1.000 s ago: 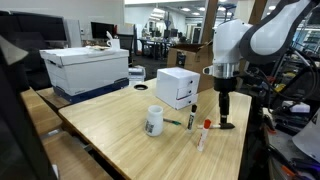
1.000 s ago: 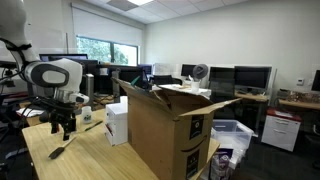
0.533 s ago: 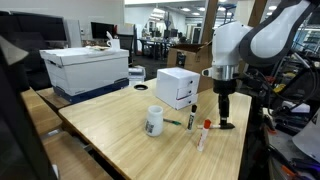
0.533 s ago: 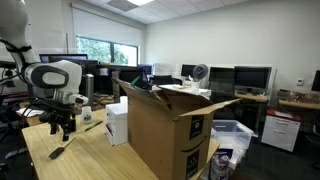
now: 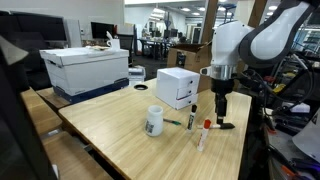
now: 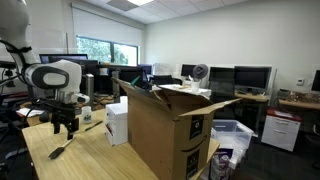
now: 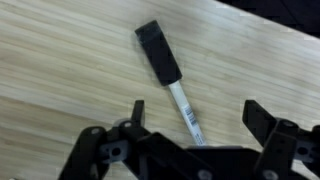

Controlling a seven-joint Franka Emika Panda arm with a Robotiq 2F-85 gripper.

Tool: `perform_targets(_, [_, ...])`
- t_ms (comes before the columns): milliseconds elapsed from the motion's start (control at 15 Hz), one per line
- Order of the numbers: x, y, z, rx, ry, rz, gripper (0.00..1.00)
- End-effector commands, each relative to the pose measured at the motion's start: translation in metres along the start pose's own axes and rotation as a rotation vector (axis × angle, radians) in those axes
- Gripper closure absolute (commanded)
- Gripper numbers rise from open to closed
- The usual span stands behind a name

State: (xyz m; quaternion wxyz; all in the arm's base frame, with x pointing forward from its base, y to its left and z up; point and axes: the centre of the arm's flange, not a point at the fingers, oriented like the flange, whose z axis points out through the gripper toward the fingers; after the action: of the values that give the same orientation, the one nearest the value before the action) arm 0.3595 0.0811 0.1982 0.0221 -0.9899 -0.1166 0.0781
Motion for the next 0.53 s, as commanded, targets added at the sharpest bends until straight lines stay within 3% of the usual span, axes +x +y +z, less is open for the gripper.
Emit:
perform_targets(0, [0.002, 0.004, 0.015, 0.005, 0.007, -0.049, 0.00])
perform_targets(467, [0.007, 0.000, 0.033, 0.013, 0.009, -0.036, 0.00])
